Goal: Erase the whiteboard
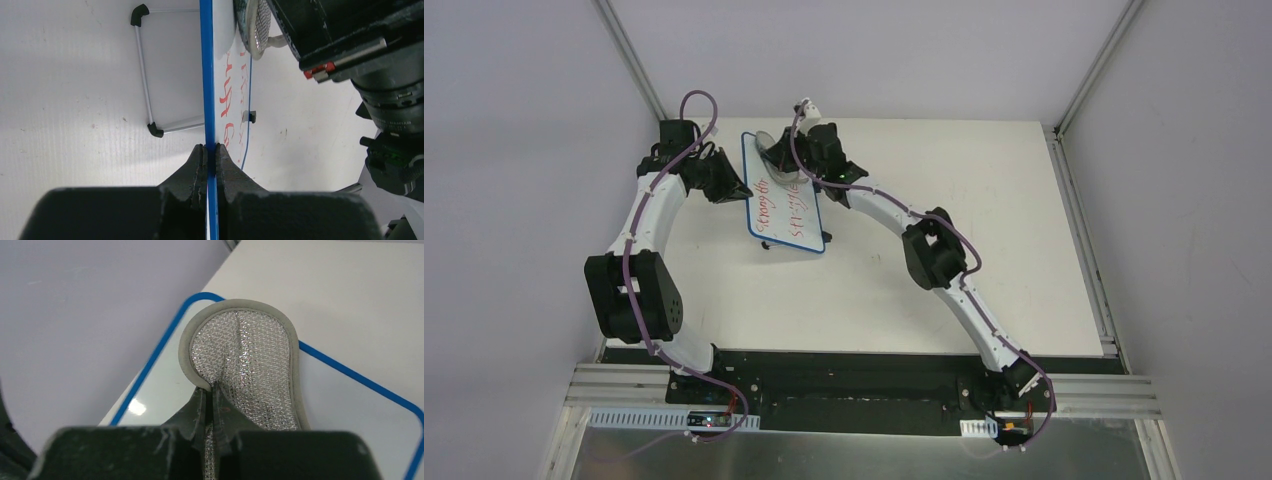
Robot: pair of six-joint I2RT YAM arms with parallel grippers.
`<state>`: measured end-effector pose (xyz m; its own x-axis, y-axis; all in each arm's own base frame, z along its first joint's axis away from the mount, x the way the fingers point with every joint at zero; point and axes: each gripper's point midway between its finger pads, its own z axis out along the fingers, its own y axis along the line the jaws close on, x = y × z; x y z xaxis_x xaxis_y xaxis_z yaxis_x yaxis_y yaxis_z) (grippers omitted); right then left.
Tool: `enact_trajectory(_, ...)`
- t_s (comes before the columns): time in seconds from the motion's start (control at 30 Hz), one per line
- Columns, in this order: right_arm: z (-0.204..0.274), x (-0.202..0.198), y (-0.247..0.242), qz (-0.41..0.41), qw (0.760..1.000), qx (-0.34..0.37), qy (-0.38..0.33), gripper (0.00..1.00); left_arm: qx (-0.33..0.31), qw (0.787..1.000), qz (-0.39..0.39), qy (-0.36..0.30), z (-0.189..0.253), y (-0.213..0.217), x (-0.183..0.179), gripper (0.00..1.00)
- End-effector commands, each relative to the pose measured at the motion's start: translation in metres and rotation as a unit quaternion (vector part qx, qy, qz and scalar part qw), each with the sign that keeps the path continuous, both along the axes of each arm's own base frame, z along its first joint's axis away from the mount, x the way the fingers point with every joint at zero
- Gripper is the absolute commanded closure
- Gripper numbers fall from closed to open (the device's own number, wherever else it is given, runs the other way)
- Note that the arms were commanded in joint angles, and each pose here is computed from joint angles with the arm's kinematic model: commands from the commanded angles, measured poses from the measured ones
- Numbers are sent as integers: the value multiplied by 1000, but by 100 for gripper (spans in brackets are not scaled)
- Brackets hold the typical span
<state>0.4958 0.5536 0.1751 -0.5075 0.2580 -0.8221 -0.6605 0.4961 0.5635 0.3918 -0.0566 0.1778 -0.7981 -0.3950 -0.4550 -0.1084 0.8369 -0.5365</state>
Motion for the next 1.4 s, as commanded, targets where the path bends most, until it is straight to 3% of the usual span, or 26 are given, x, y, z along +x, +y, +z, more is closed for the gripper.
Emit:
enact_trajectory(0.0, -69, 11, -24, -25, 995, -77, 58, 100, 17, 1000, -21, 16, -13, -6, -3, 100)
enact_trajectory(0.23, -31, -25, 7, 24, 997, -60, 31, 100, 20, 999, -23, 11, -10, -7, -5, 100)
enact_trajectory(0.5, 34, -107, 46, 119, 992, -32, 1, 100, 21, 999, -23, 11, -9, -7, -4, 100)
enact_trajectory(0.7, 39, -152, 39, 167, 985, -33, 12, 100, 20, 999, -24, 14, -10, -7, -4, 100)
enact_trajectory(0.87, -4, -152, 14, 138, 989, -52, 34, 100, 18, 999, -23, 13, -10, -7, -4, 100)
enact_trajectory(1.13, -97, -84, -47, 11, 986, -107, 130, 100, 12, 1000, -25, 12, -9, -10, -4, 100)
enact_trajectory(1.37, -73, -90, -25, 21, 989, -111, 100, 100, 10, 1000, -25, 12, -9, -10, -4, 100)
